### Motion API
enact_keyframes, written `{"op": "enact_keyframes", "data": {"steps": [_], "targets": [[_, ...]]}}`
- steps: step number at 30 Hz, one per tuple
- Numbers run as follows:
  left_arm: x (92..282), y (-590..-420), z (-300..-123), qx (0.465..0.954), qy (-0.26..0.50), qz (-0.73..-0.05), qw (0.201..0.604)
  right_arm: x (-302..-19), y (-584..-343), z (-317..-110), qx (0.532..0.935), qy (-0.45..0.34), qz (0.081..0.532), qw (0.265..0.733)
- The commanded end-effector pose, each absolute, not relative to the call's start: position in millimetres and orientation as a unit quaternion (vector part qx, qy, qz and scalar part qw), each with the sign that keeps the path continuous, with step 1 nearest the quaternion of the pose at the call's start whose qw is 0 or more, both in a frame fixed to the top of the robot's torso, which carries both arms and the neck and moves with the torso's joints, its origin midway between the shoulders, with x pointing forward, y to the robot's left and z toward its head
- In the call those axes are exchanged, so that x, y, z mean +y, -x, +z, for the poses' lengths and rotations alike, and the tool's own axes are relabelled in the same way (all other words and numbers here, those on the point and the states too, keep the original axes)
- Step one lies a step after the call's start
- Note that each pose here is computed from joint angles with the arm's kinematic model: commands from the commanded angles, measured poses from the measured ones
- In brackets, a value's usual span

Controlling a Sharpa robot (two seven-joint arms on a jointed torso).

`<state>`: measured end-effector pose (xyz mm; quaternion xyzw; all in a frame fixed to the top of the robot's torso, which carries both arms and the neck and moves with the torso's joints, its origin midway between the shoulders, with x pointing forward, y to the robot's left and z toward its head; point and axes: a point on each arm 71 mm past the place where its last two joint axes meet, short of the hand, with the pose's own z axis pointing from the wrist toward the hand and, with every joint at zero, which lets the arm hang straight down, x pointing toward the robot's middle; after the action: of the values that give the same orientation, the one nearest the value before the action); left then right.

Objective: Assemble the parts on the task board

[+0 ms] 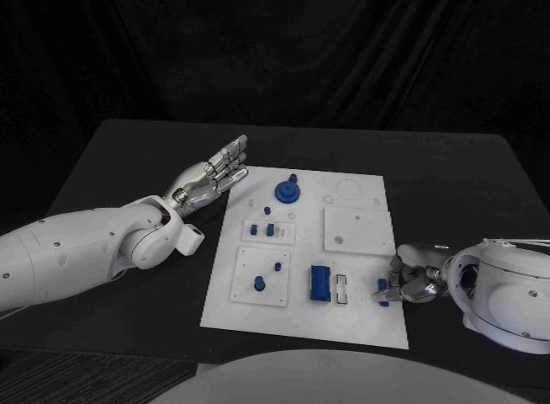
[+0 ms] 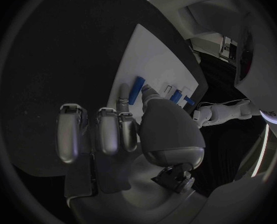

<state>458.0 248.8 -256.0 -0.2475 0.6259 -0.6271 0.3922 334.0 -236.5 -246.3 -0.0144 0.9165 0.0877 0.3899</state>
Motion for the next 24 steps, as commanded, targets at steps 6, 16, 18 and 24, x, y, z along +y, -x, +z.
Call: {"op": "enact_keyframes", "data": {"steps": [6, 16, 18, 24], "targets": [[245.9, -456.4, -252.5, 0.609, 0.232, -0.654, 0.384, -237.8, -327.0, -259.6, 0.918, 0.018, 0.063, 0.39], [246.7, -456.7, -253.3, 0.612, 0.233, -0.653, 0.38, -234.8, -325.5, -260.2, 0.906, -0.005, 0.092, 0.414], [246.6, -456.8, -253.4, 0.613, 0.233, -0.652, 0.38, -234.1, -325.3, -259.0, 0.902, -0.014, 0.1, 0.419], [246.8, -456.7, -253.8, 0.615, 0.234, -0.652, 0.377, -234.1, -323.8, -257.4, 0.898, -0.054, 0.125, 0.418]]}}
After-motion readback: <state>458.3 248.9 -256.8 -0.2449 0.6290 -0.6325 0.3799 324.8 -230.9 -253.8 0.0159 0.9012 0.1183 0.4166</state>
